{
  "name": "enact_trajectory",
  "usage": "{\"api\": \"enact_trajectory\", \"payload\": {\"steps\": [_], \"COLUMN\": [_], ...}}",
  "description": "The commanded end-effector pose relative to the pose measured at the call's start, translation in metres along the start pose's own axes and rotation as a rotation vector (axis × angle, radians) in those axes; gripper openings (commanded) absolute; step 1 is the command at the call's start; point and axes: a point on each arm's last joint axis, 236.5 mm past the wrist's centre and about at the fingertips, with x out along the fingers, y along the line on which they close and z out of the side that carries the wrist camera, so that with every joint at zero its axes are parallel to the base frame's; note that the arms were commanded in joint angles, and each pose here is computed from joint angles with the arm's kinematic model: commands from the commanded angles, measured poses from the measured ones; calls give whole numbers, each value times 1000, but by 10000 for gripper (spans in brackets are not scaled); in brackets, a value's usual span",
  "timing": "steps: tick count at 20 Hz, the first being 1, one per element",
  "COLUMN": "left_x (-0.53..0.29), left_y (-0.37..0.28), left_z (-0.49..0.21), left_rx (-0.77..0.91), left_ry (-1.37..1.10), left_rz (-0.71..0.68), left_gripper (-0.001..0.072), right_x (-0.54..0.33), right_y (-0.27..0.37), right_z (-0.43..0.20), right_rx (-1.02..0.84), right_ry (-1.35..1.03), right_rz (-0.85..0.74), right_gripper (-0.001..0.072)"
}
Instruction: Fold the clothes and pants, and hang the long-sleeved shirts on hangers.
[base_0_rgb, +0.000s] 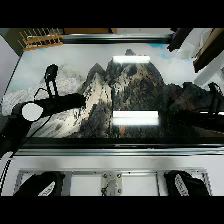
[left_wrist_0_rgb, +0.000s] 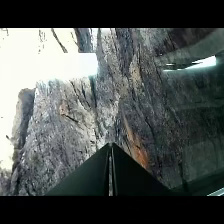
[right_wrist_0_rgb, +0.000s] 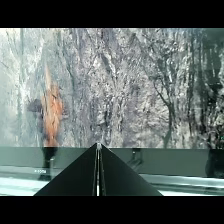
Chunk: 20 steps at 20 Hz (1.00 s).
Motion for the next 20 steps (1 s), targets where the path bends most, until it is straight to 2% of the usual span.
{"api": "enact_trajectory", "payload": {"steps": [1,2,3,6,8,13,17,18,20], "left_x": [-4,-8,-13,-20,-16,8,38,44,52], "left_y": [24,41,65,156,212,295,304,303,294], "left_z": [20,29,37,39,27,1,-12,-17,-26], "left_rx": [91,122,144,153,103,-33,-55,-62,-61], "left_ry": [-71,-100,-116,-65,0,84,209,247,322], "left_rz": [85,139,209,436,532,613,596,588,571], "left_gripper": [313,667,702,688,688,688,687,587,18], "right_x": [0,0,0,0,0,0,0,0,0], "right_y": [0,0,0,0,0,0,0,0,0], "right_z": [0,0,0,0,0,0,0,0,0], "right_rx": [-1,0,-1,-1,0,-1,0,-1,0], "right_ry": [0,0,0,0,0,0,0,0,0], "right_rz": [0,0,0,0,0,0,0,0,0], "right_gripper": [20,19,20,20,20,20,20,20,20]}}
